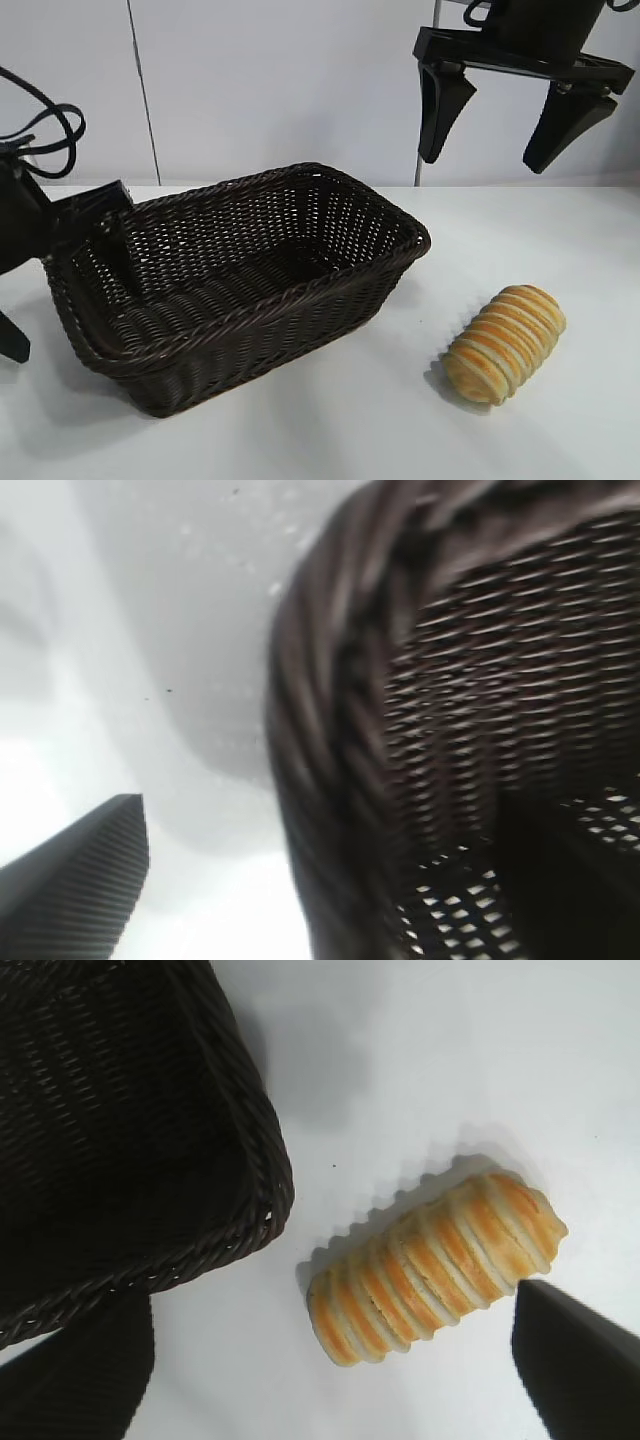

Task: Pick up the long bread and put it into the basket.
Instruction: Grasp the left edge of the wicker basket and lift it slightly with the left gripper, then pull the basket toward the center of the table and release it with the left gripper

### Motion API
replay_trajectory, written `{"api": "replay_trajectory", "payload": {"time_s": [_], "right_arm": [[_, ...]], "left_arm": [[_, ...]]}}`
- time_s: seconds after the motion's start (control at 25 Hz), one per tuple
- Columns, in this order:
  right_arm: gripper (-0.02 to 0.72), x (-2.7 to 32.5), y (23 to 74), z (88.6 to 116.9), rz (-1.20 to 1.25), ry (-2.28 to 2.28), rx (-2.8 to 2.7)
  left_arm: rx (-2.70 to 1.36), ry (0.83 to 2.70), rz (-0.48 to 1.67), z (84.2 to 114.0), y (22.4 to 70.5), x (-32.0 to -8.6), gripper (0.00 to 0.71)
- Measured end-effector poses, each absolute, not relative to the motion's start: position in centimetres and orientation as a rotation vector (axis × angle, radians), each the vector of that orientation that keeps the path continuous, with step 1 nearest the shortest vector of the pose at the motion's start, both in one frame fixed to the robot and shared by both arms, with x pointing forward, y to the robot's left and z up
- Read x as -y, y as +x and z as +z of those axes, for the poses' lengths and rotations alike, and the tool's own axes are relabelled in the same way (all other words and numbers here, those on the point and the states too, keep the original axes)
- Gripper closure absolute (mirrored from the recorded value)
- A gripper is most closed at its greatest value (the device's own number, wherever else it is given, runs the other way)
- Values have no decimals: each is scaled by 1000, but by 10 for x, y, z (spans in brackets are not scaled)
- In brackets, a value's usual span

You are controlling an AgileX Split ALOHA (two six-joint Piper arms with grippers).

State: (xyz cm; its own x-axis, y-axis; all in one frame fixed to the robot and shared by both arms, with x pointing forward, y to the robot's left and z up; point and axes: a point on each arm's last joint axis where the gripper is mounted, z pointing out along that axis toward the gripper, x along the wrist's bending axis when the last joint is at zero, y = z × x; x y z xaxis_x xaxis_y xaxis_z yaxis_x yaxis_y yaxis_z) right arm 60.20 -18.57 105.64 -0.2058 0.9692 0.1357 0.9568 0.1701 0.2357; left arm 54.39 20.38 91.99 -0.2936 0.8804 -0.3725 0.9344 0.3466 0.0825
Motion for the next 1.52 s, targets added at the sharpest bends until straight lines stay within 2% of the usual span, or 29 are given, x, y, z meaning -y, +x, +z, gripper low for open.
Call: {"api": "replay_trajectory", "payload": {"time_s": [0.12,0.2,0.52,0.64,0.92,1.16,1.28,1.52], "right_arm": [[8,186,602,1056,419,1950,-2368],[8,186,602,1056,419,1950,-2368],[8,186,602,1056,420,1950,-2367],[8,186,602,1056,420,1950,-2367],[8,186,602,1056,419,1949,-2367],[8,186,602,1056,420,1949,-2366],[8,186,602,1056,421,1948,-2366],[8,186,602,1056,423,1948,-2365]], "left_arm": [[-2261,1588,-207,920,545,-204,546],[-2267,1562,-206,920,546,-203,606],[-2254,1594,-214,921,545,-202,611],[-2210,1665,-227,928,550,-200,611],[-2022,1803,-226,972,578,-189,611],[-1912,1900,-144,1004,593,-187,611],[-1885,1958,-136,1003,600,-186,611],[-1942,2023,-228,962,615,-182,611]]}}
